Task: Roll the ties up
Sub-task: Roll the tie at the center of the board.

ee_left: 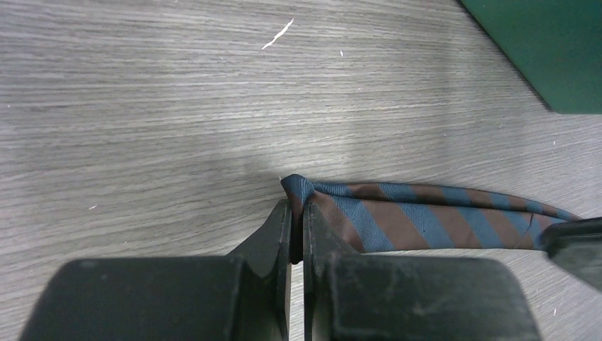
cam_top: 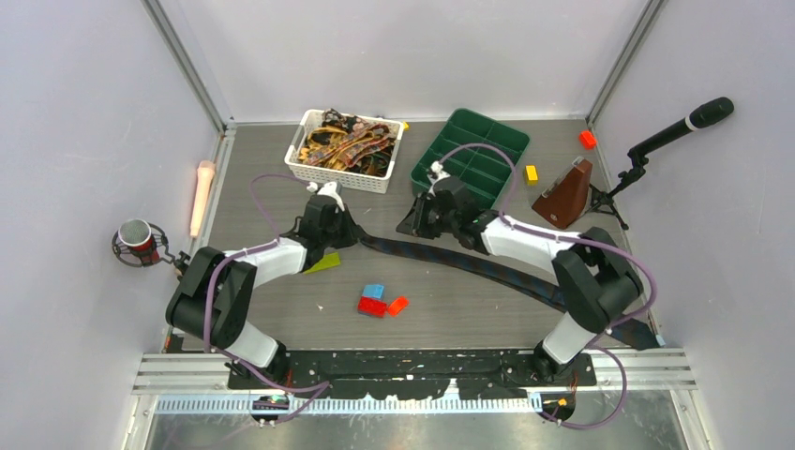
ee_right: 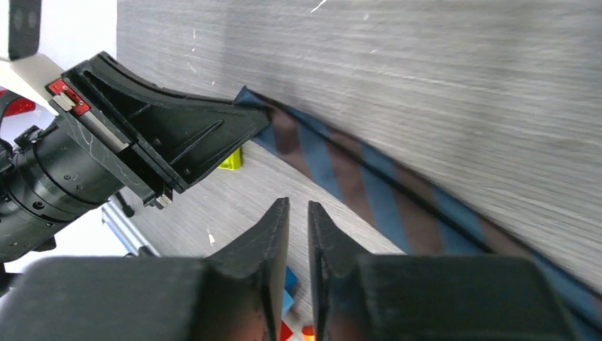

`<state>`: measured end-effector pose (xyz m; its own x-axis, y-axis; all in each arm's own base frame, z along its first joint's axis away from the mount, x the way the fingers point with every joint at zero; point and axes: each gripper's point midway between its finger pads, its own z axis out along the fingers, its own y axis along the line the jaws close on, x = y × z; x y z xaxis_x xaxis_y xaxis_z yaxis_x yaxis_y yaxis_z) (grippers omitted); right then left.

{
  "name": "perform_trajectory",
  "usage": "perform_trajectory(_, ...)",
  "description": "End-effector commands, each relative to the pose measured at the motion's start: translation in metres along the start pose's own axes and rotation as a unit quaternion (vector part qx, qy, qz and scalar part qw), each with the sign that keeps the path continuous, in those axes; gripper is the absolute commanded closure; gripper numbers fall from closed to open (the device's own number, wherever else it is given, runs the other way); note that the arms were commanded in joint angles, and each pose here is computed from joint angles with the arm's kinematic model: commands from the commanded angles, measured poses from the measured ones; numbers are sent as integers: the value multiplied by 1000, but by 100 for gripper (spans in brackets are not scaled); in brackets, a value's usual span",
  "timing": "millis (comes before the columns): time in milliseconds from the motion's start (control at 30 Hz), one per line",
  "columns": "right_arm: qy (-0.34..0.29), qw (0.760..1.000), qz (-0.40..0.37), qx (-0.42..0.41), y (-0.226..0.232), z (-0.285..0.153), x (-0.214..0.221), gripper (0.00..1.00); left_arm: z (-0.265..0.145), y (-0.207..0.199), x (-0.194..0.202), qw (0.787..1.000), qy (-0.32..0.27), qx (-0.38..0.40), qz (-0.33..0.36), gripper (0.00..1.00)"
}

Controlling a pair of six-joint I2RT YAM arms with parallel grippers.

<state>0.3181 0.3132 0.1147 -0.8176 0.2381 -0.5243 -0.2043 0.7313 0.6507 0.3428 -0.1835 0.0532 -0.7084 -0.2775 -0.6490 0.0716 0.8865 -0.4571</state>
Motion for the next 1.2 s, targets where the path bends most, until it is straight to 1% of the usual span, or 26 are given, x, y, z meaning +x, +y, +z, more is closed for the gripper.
perform_trajectory(0, 5, 997, -20, -68, 39, 17, -1, 83, 0, -12, -26, 998, -54, 23, 20, 93)
perform_trajectory(33, 6, 997, -15, -70, 40, 20, 0, 86, 0, -13, -26, 998, -56, 25, 20, 91)
perform_trajectory(100, 9, 997, -6, -70, 38, 28, 2, 90, 2, -12, -26, 998, -57, 25, 20, 86)
perform_trajectory(233, 18, 997, 18, -68, 32, 45, 9, 95, 5, -10, -23, 998, -55, 23, 17, 86)
perform_trajectory(400, 35, 995, 40, -84, 35, 58, 16, 96, 9, -11, -20, 998, -49, 26, 14, 87)
perform_trajectory(700, 48, 995, 44, -80, 31, 77, 20, 97, 12, -16, -20, 998, -43, 38, 13, 89)
perform_trajectory(867, 50, 996, 47, -65, 27, 85, 18, 98, 12, -17, -20, 998, -42, 40, 13, 89)
perform_trajectory(1033, 53, 997, 51, -32, 15, 92, 20, 99, 11, -18, -21, 998, -45, 41, 14, 90)
perform_trajectory(1167, 58, 996, 55, -27, 13, 97, 21, 99, 10, -18, -23, 998, -47, 39, 15, 90)
